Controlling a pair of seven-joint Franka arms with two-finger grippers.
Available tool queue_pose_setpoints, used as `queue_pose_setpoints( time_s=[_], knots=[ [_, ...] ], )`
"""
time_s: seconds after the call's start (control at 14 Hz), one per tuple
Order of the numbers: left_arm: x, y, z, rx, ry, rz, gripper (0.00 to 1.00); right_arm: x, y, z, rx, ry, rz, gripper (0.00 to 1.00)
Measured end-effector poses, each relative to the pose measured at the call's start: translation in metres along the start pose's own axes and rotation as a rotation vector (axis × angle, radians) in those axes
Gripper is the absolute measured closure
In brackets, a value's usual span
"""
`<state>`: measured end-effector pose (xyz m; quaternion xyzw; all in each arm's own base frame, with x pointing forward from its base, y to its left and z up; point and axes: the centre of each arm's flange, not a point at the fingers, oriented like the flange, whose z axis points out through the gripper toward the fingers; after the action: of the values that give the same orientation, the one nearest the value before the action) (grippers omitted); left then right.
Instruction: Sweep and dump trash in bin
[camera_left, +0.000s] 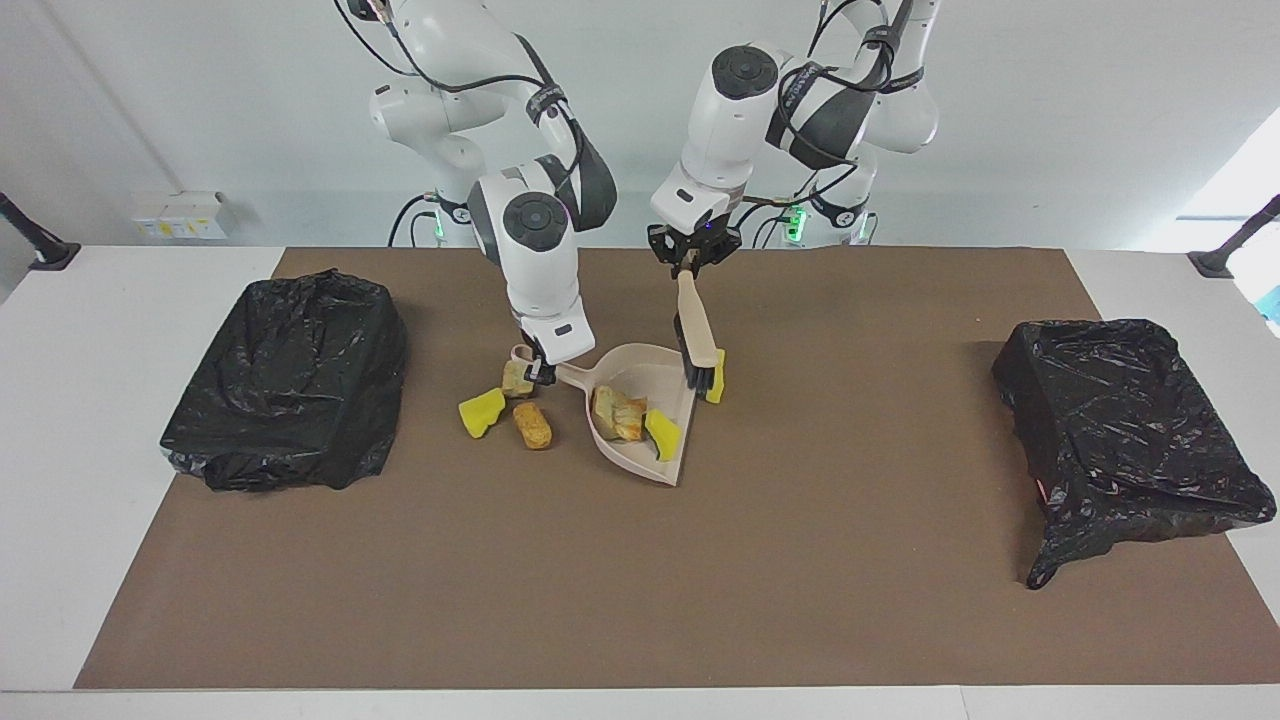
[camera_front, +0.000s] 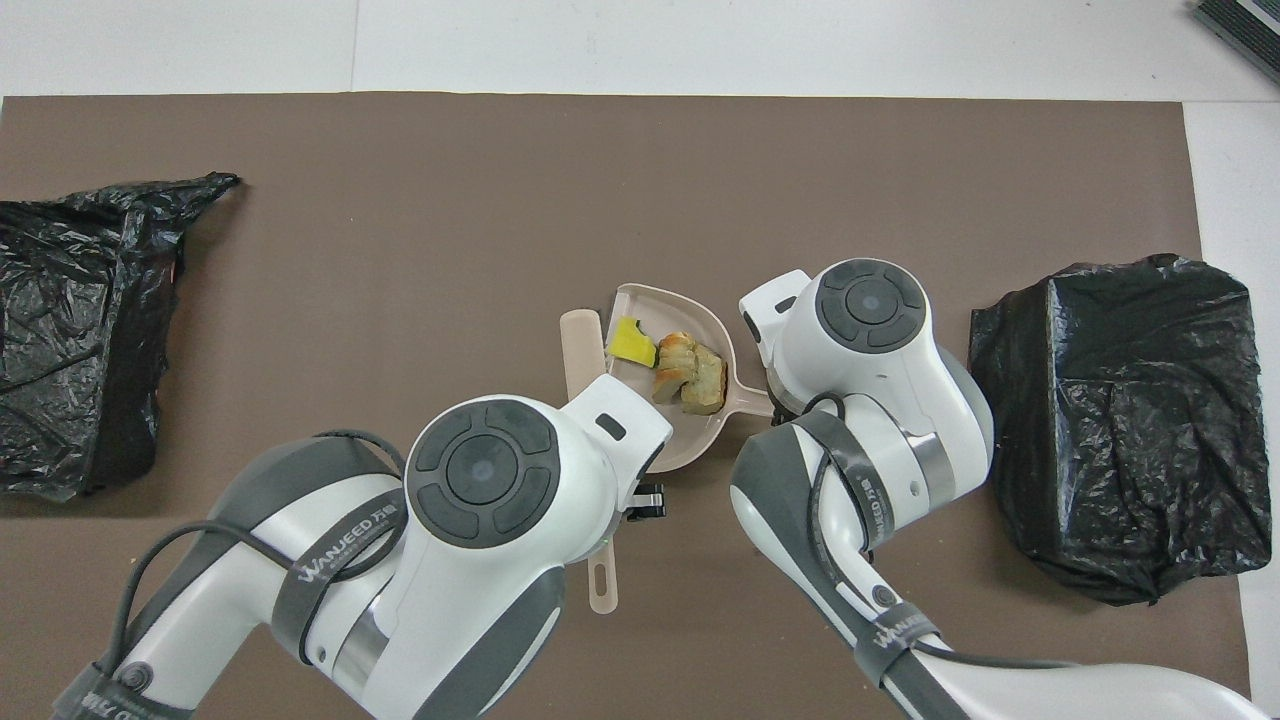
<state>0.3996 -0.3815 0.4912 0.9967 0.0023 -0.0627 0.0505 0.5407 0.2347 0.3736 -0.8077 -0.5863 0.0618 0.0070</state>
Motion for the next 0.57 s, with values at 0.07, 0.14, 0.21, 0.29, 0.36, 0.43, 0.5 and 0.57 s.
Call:
queue_pose_setpoints(
  time_s=[0.07,0.14,0.21,0.29,0.36,0.43,0.5,0.57],
  knots=[
    [-0.001,-0.005,0.006,0.015,-0.017,-0.009,0.74,0.0,0.0,0.0,0.0,0.0,0.0,0.68],
    [0.001,-0.014,0.017,0.033,-0.038,-0.022,0.74,0.0,0.0,0.0,0.0,-0.001,-0.002,0.68],
    [0.004,-0.026,0.031,0.054,-0.062,-0.043,0.74,0.0,0.0,0.0,-0.001,-0.002,-0.02,0.68],
    [0.009,-0.043,0.048,0.076,-0.091,-0.064,0.74,-0.001,0.0,0.0,-0.003,-0.004,-0.06,0.68],
    [0.014,-0.062,0.064,0.095,-0.12,-0.079,0.74,-0.002,0.001,0.0,-0.007,-0.01,-0.102,0.68],
    [0.018,-0.079,0.076,0.107,-0.143,-0.088,0.74,-0.004,0.003,0.001,-0.011,-0.016,-0.131,0.68],
    [0.022,-0.093,0.085,0.112,-0.16,-0.086,0.74,-0.006,0.005,0.001,-0.012,-0.02,-0.153,0.68],
    [0.024,-0.101,0.094,0.111,-0.163,-0.075,0.74,-0.008,0.006,0.002,-0.012,-0.021,-0.169,0.68]
  ],
)
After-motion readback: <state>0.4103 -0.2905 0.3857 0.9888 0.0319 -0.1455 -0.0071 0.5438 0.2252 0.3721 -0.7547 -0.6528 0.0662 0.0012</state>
